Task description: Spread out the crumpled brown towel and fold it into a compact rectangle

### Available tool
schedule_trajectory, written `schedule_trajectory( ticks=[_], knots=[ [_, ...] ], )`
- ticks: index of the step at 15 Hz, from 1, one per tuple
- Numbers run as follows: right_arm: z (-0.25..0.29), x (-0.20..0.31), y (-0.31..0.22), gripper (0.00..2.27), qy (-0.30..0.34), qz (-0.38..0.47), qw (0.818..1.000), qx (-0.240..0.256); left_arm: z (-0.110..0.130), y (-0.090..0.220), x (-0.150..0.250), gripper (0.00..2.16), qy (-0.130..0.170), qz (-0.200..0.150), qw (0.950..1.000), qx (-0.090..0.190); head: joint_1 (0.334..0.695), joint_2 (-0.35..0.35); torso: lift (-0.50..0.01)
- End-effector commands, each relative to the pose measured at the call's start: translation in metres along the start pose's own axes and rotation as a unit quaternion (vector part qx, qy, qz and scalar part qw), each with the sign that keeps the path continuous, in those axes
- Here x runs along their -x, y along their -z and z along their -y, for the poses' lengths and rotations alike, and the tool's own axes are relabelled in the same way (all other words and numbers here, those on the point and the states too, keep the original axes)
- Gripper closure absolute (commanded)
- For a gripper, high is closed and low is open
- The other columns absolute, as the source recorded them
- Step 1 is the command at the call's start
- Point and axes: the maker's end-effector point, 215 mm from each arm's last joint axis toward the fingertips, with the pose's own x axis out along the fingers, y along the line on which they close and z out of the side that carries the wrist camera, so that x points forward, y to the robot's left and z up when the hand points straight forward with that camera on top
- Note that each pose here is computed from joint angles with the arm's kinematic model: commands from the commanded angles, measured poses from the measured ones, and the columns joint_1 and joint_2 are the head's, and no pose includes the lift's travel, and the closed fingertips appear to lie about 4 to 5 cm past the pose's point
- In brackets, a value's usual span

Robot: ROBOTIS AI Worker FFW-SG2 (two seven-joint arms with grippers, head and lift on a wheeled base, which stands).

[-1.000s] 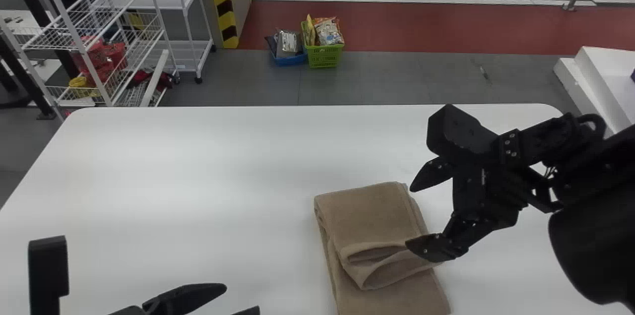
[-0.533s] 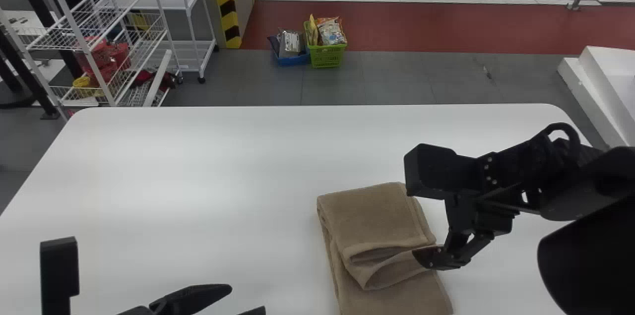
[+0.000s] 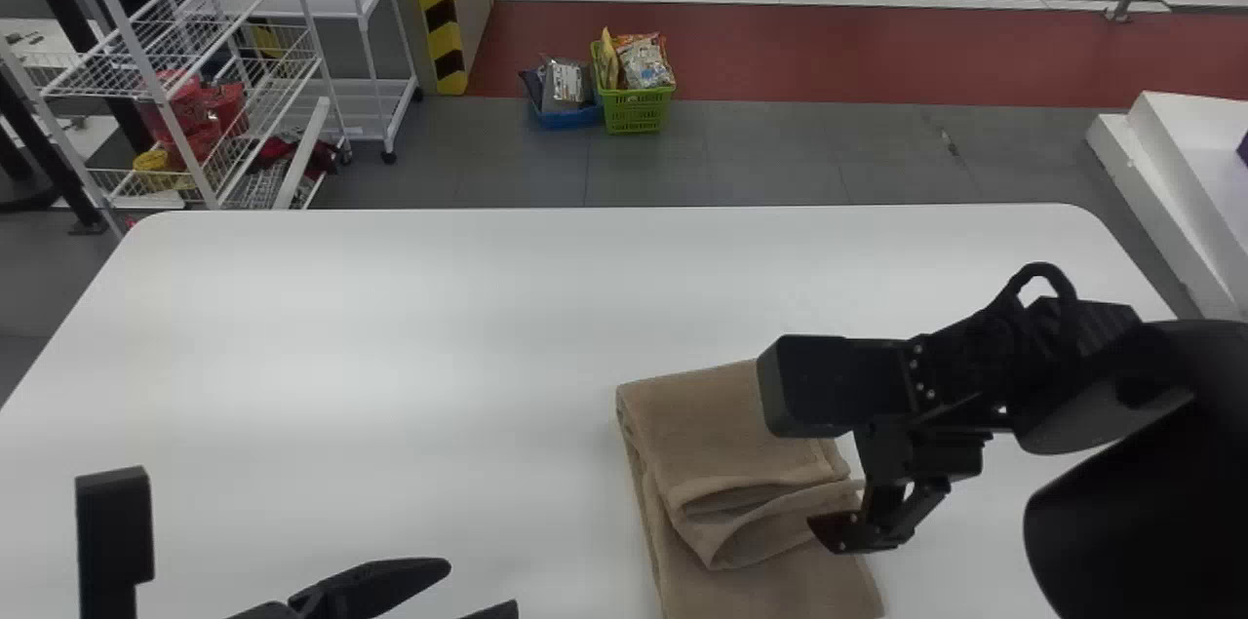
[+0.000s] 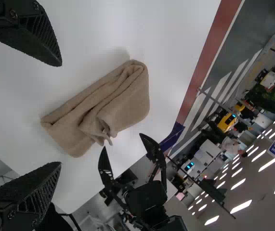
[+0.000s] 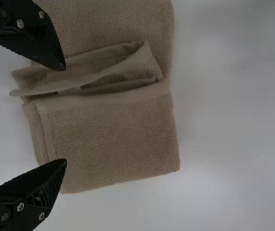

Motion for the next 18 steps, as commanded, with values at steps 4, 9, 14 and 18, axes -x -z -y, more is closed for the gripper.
schedule_trajectory(
  ticks=[4,9,14,18],
  knots=[
    [-0.014,-0.021,0.007,0.21,-0.024,-0.018,1.0,0.003,-0.001,0.003,-0.003,0.08,0.002,-0.001,1.0,0.001,0.695,0.001,-0.127],
    [-0.007,-0.024,-0.003,0.29,-0.028,-0.004,1.0,-0.011,-0.004,0.001,-0.004,0.08,0.002,0.004,1.0,-0.004,0.695,0.015,-0.127],
    [-0.007,-0.031,-0.007,0.42,-0.032,0.0,0.999,-0.023,-0.006,0.0,-0.004,0.08,0.002,0.006,1.0,-0.004,0.695,0.027,-0.127],
    [-0.005,-0.029,-0.012,0.51,-0.033,0.006,0.999,-0.031,-0.006,-0.001,-0.003,0.08,0.003,0.007,1.0,-0.005,0.695,0.033,-0.127]
  ],
)
